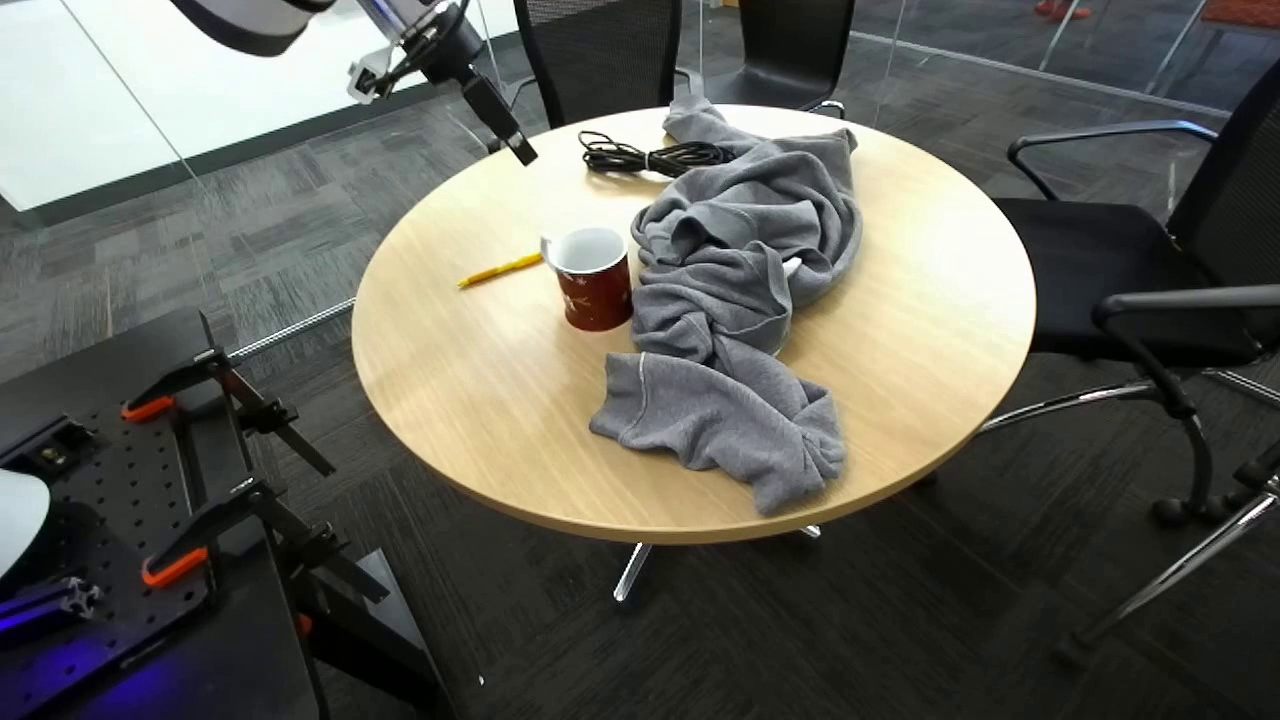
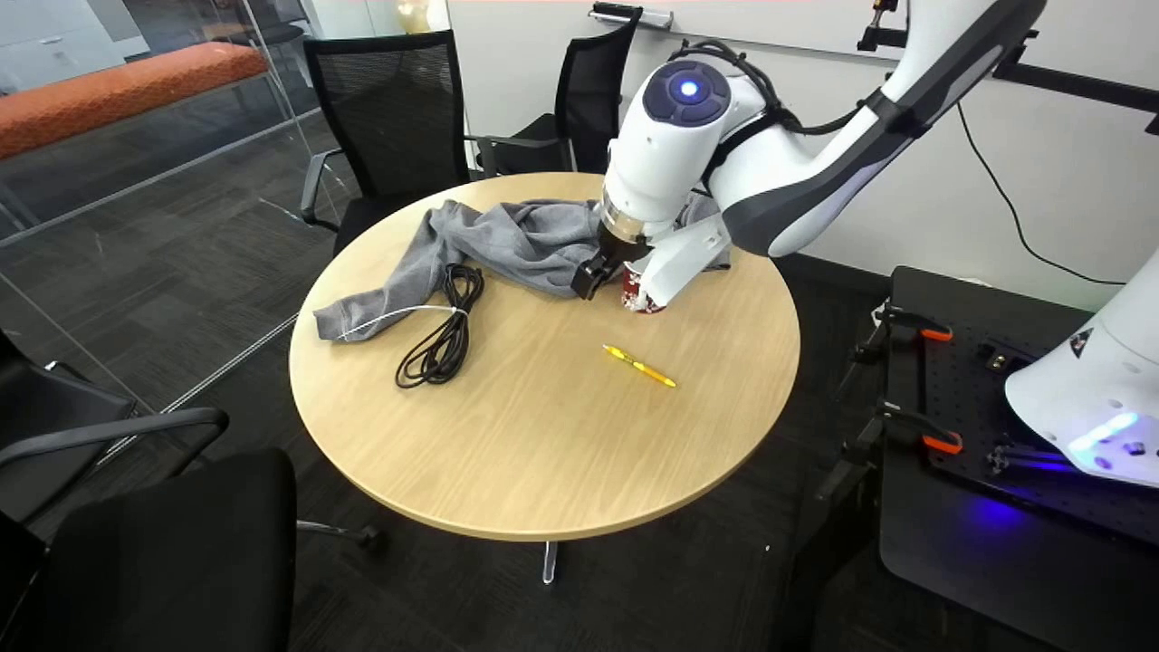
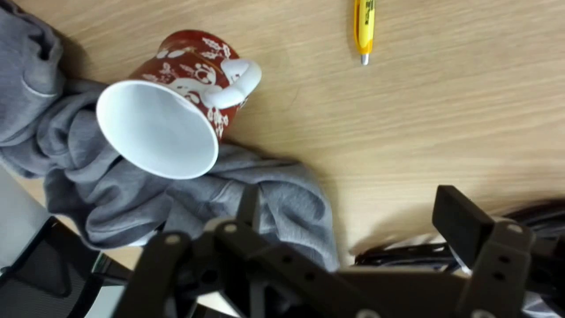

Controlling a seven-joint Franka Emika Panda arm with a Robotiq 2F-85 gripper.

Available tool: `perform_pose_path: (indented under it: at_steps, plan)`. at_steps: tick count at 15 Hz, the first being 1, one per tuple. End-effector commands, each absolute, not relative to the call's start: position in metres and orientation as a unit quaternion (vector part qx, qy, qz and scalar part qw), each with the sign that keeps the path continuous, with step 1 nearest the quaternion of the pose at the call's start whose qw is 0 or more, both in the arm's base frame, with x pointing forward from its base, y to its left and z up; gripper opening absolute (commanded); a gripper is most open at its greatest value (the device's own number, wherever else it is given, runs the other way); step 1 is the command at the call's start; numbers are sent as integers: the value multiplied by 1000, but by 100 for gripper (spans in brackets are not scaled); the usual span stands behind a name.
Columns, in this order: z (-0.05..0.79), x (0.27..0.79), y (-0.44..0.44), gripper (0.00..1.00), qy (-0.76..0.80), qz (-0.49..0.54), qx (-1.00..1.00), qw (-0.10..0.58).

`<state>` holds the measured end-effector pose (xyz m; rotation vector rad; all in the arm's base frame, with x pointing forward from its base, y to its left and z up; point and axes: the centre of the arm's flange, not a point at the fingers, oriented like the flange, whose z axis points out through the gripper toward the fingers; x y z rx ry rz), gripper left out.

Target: Remove the marker out of the cup and put it on the table

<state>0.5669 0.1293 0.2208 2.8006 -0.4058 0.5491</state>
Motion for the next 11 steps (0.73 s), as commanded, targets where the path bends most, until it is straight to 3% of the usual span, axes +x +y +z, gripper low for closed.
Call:
perform_pose_path:
  at_steps: [1, 6, 7, 11]
  plan:
    - [261, 534, 122, 100, -161, 237, 950, 122]
    - [289, 516, 117, 100, -178, 282, 936, 113]
    - [277, 541, 119, 100, -170, 266, 940, 127]
    - [286, 531, 119, 100, -175, 273, 938, 120]
